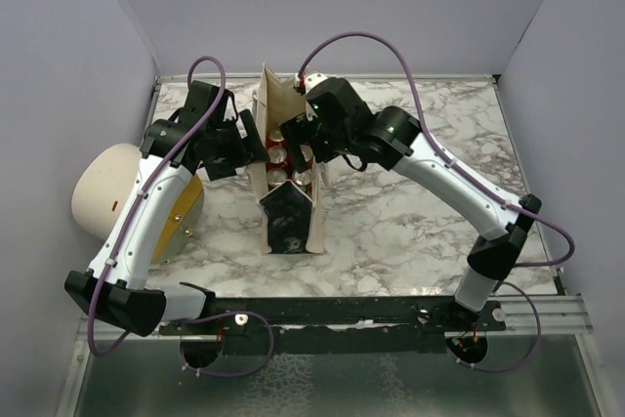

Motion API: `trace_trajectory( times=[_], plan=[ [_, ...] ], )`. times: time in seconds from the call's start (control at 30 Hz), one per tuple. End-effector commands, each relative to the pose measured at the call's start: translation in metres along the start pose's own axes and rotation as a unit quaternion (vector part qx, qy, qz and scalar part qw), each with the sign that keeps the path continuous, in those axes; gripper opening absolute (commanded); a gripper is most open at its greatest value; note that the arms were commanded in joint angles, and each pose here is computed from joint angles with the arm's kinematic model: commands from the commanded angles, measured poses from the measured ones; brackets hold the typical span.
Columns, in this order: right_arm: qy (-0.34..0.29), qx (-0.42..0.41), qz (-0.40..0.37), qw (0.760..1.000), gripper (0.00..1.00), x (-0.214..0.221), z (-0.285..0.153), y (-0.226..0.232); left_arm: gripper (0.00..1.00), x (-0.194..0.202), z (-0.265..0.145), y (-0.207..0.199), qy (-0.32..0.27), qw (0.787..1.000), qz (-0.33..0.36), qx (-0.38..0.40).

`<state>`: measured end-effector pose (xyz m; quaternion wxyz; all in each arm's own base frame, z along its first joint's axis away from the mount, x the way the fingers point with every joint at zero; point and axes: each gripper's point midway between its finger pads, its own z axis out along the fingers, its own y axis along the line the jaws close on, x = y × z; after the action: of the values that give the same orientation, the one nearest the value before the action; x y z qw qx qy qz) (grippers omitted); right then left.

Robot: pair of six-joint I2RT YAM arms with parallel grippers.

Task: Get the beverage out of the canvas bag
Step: Move the canvas bag to the center of the board, then adjust the canvas bag at the center of the board.

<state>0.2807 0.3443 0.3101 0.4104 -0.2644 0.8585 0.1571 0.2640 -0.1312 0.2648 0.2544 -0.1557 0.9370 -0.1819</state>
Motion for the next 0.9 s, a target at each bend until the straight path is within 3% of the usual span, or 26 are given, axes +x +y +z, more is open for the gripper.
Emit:
trace_trajectory(
  times=[0.0, 0.2, 0.27, 0.4, 0.5, 0.57, 0.87],
  plan=[
    [0.022, 0.021, 0.010, 0.999, 0.95, 0.001, 0.013, -0.009, 0.82, -0.022, 0.004, -0.003, -0.038, 0.999, 0.026, -0.001],
    [0.040, -0.018, -0.012, 0.999, 0.59, 0.029, 0.005, -0.005, 0.61, -0.052, 0.023, -0.013, -0.064, 0.996, 0.060, -0.007],
    [0.053, -0.031, -0.014, 0.998, 0.41, 0.047, 0.001, -0.004, 0.53, -0.062, 0.027, -0.013, -0.063, 0.995, 0.073, -0.020],
    [0.054, -0.166, -0.080, 0.981, 0.14, 0.067, -0.018, 0.031, 0.27, -0.069, 0.035, -0.016, -0.058, 0.995, 0.078, -0.028],
    [0.019, -0.226, -0.097, 0.969, 0.09, 0.060, -0.038, 0.050, 0.08, -0.074, 0.042, -0.025, -0.062, 0.995, 0.083, -0.006],
    [-0.001, -0.260, -0.099, 0.961, 0.09, 0.053, -0.049, 0.063, 0.03, -0.083, 0.045, -0.038, -0.073, 0.993, 0.088, 0.018],
    [-0.016, -0.316, -0.069, 0.946, 0.11, 0.045, -0.040, 0.096, 0.00, -0.113, 0.051, -0.129, -0.090, 0.967, 0.103, 0.215]
  ],
)
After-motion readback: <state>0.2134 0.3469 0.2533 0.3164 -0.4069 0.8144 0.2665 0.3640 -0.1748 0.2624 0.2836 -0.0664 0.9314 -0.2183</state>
